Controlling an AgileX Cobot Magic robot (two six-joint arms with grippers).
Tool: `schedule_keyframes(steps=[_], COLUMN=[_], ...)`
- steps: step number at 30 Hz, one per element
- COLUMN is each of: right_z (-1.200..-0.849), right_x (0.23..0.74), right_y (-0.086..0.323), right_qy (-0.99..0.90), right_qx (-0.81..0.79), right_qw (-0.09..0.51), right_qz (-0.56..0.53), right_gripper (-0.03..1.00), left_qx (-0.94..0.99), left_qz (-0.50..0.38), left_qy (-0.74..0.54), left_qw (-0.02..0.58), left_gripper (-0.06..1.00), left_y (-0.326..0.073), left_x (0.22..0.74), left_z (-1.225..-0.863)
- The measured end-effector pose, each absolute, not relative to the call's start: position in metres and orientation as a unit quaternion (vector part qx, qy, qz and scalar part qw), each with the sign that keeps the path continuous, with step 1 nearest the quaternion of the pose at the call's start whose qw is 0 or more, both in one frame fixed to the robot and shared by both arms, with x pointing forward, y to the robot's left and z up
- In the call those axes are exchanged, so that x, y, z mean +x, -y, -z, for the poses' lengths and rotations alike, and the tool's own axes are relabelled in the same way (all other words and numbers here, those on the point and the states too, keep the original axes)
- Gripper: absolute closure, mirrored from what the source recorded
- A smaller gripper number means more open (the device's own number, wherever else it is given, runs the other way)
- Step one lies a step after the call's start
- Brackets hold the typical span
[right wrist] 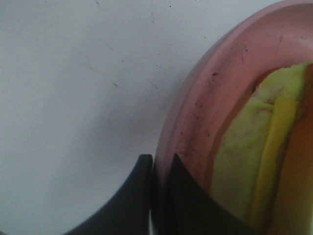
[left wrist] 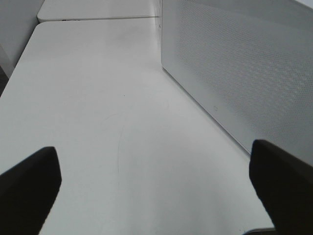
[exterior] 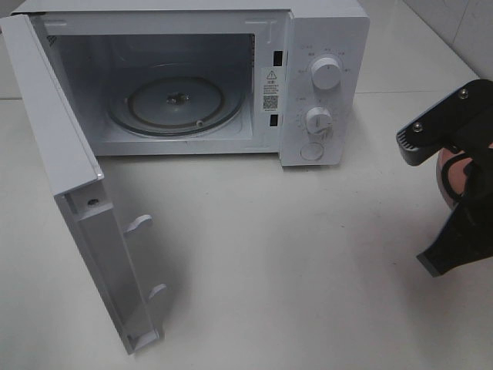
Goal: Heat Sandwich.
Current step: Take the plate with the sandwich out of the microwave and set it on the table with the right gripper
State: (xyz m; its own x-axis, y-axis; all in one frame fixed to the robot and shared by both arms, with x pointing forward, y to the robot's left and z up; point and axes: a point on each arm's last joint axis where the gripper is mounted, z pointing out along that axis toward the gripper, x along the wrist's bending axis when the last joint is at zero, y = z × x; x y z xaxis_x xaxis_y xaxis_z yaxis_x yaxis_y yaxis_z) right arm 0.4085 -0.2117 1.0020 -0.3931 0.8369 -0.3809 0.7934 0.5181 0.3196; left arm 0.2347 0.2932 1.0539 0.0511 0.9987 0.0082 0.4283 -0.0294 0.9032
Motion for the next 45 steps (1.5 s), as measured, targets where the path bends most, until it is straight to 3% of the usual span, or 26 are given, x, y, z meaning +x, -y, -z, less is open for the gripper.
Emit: schedule_keyframes(steps=[12,30,45], right_z=[-0.961,-0.907,-0.886], right_x=[0.437,0.478,0.501], right_y=[0.196,0.229,0.245], right_qy=[-0.814,-0.795,-0.76], right_qx=[0.521,0.56,0.575], right_qw=[0.255,0.232,0.302], right_qz=[-0.023,0.015,0.011], right_gripper=[0.9,0.9,0.9], left_qx=[0.614,0.614,0.614], left_qz=[-0.37,-0.37,-0.37], left_qy=[-0.581,-0.581,-0.581], left_qw=[0.385,0.385,0.385], left_gripper=[-0.05,-0.05,-0.05], left_y=[-0.293,-0.293,-0.293], left_x=[0.235,0.235,0.235], left_z=[-1.054,-1.054,-1.054])
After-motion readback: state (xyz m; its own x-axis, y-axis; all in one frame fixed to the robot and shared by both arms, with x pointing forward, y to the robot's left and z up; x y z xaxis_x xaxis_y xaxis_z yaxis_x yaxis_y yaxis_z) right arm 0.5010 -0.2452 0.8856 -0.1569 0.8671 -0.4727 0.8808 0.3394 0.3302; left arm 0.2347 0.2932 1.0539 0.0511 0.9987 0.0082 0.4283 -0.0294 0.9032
